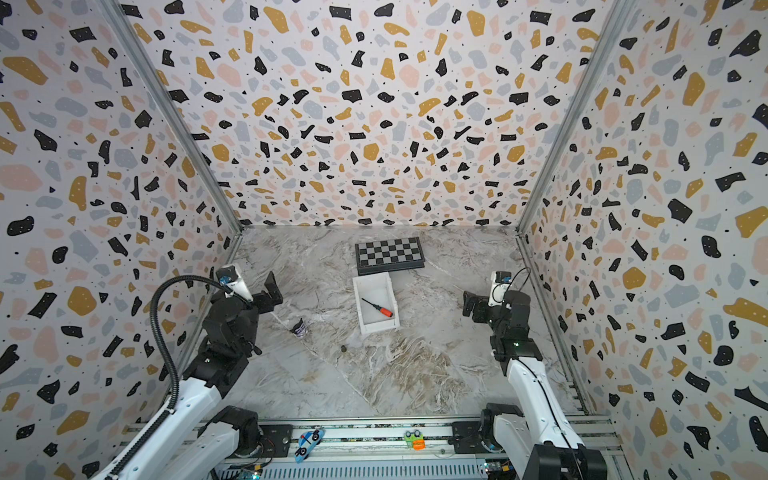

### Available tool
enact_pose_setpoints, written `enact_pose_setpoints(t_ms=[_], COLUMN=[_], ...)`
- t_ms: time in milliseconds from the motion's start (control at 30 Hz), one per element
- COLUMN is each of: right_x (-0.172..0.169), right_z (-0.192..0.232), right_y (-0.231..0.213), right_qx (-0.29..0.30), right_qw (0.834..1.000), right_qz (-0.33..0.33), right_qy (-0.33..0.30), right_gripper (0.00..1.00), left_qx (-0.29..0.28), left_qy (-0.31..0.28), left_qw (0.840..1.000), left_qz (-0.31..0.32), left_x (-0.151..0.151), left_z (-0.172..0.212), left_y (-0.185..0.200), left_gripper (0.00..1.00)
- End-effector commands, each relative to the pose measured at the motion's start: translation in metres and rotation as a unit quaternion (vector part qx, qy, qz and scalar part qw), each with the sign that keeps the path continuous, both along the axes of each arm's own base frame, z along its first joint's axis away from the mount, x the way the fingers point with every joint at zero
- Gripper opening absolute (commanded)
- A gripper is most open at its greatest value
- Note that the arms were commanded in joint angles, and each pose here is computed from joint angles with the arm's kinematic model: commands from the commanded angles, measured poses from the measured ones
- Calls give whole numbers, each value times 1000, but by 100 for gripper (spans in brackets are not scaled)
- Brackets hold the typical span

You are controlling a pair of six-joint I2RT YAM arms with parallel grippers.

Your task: Put the screwdriver in the bin

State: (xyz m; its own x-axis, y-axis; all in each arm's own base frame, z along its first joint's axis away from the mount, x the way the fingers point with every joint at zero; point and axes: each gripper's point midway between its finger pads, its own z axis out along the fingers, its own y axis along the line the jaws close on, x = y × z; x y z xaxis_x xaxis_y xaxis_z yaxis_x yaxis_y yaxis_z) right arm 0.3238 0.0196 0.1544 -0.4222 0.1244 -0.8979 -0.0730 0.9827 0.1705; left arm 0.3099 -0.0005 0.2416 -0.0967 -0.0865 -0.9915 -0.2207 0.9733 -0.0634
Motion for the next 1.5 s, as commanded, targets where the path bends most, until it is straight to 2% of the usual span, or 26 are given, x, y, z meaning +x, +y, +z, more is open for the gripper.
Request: enact_pose_setpoints(t_ms=[0,133,367,433,500,567,633,700,767,800,867,933,1300,1467], right_x=[16,21,32,34,34,33,31,34,41,47,48,48,39,49], right_z=[47,33,6,0,-9,-13,-21,-18,-31,-34,-34,-35,-29,-35], right_y=[-3,-6,-14,-11,-8,-3,-1,-1,-2,-3,-4,-3,4,6], right_qx=[-40,-66,-115,-122,-129,-134,-133,-138,-125,-117,-112,-112,-133,-115], right_qw=[989,985,981,980,979,977,976,970,980,983,984,984,979,984], right_qz=[-36,-53,-72,-68,-64,-57,-56,-65,-47,-40,-34,-31,-34,-5], right_qy=[-137,-150,-140,-142,-144,-157,-166,-189,-146,-134,-137,-134,-153,-135], right_gripper=[99,99,99,99,99,99,99,99,99,99,99,99,99,99], left_qx=[18,20,41,48,74,88,76,70,69,67,57,53,53,53], left_qy=[-70,-65,-6,-9,20,-4,-22,-16,-30,-19,21,5,13,13], left_qw=[997,997,998,998,996,995,996,997,996,997,998,998,998,998], left_qz=[25,29,36,45,36,36,46,37,44,42,30,31,31,31], left_x=[-6,-7,9,14,22,20,15,17,23,29,38,37,38,38], left_z=[4,-34,-83,-85,-89,-83,-86,-99,-97,-99,-109,-107,-107,-107], left_y=[10,11,10,12,8,9,17,20,22,22,24,26,26,26], left_gripper=[100,100,100,100,100,100,100,100,100,100,100,100,100,100])
